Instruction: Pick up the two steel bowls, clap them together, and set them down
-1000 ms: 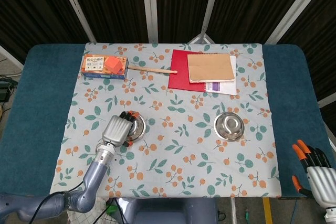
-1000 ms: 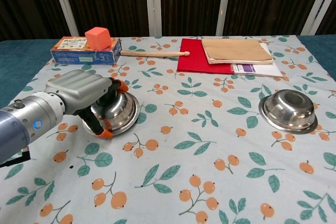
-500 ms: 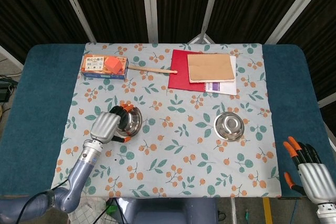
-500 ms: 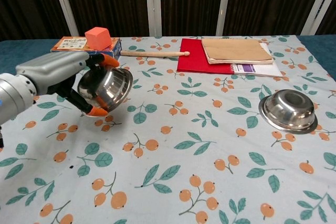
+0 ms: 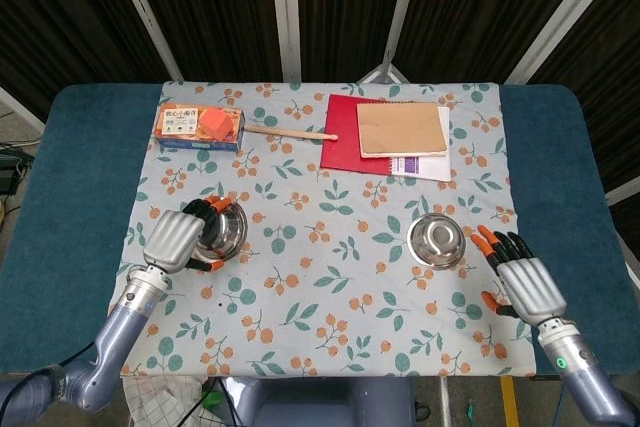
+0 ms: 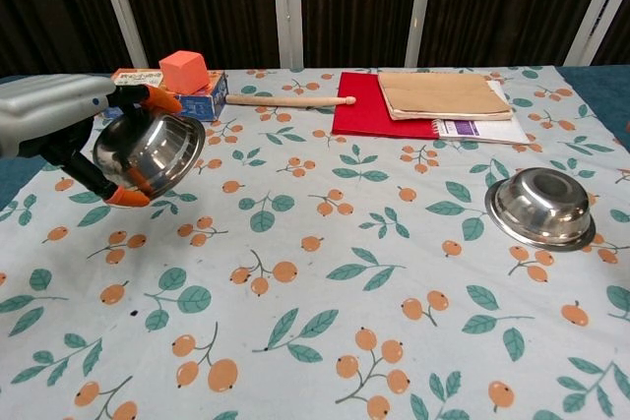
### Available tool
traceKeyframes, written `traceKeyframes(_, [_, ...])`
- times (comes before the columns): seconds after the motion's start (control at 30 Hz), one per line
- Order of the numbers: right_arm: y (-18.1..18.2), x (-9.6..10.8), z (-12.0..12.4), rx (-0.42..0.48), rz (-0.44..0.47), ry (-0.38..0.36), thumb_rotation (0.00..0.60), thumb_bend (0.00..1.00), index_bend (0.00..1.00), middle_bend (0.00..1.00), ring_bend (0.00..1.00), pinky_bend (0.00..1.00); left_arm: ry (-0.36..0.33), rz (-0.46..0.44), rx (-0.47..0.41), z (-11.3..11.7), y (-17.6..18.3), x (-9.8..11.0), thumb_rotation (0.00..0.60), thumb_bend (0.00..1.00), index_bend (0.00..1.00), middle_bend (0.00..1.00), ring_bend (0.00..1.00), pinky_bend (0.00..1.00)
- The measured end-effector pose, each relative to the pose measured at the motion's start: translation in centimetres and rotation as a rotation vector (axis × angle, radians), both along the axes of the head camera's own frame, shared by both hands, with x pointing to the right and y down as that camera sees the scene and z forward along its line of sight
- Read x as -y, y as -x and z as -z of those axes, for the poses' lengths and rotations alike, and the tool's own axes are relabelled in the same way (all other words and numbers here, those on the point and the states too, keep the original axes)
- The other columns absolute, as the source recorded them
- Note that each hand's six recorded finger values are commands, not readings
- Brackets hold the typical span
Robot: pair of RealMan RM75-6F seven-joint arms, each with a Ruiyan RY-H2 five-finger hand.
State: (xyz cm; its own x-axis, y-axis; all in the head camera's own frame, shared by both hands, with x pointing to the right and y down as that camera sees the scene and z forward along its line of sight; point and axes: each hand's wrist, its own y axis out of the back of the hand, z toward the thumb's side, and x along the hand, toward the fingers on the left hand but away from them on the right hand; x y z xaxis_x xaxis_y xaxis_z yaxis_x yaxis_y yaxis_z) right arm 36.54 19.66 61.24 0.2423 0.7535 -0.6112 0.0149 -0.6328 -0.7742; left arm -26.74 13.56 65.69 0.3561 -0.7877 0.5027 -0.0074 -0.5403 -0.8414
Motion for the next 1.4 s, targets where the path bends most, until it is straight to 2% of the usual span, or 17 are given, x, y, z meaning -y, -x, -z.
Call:
traceKeyframes(0.13, [1.9,1.7,-2.2,-0.003,0.028,0.039,0.6,0.35,0.0,0.0,0.0,0.0,0.012,-0.018,0.02,0.1,0.1,-0.1,0.6,0.28,0.42,0.54,0.44,0.67])
traceKeyframes(0.27, [3.5,2.6,-4.0,0.005,0.043,0.077,0.6,0.34,0.0,0.0,0.0,0.0,0.034,-0.029,0.042,-0.1,0.2,-0.4,0.6,0.28,0.42,0.54,0.44,0.67])
traceKeyframes(0.47, [5.4,3.9,-5.8,0.001,0.077,0.089,0.6,0.34,0.0,0.0,0.0,0.0,0.068,-0.042,0.081,-1.0,0.9,-0.9,0.6,0.28,0.41,0.54,0.44,0.66])
traceKeyframes(0.67, [5.9,4.4,-7.2,-0.008,0.082,0.112,0.6,0.34,0.0,0.0,0.0,0.0,0.088,-0.05,0.11,-1.6,1.5,-1.0,0.6,0.28,0.41,0.54,0.44,0.66])
traceKeyframes(1.23, [6.3,5.4,-10.9,-0.033,0.062,0.183,0.6,0.34,0.0,0.0,0.0,0.0,0.089,-0.057,0.105,-2.5,1.0,-0.5,0.6,0.28,0.41,0.54,0.44,0.66])
traceKeyframes(1.3, [6.3,5.6,-11.2,-0.038,0.061,0.191,0.6,0.34,0.0,0.0,0.0,0.05,0.089,-0.058,0.106,-2.6,1.0,-0.5,0.6,0.28,0.41,0.54,0.44,0.66])
traceKeyframes(1.4, [6.3,5.7,-11.8,-0.047,0.062,0.205,0.6,0.34,0.0,0.0,0.0,0.21,0.086,-0.058,0.108,-2.6,1.0,-0.4,0.6,0.28,0.41,0.54,0.44,0.66])
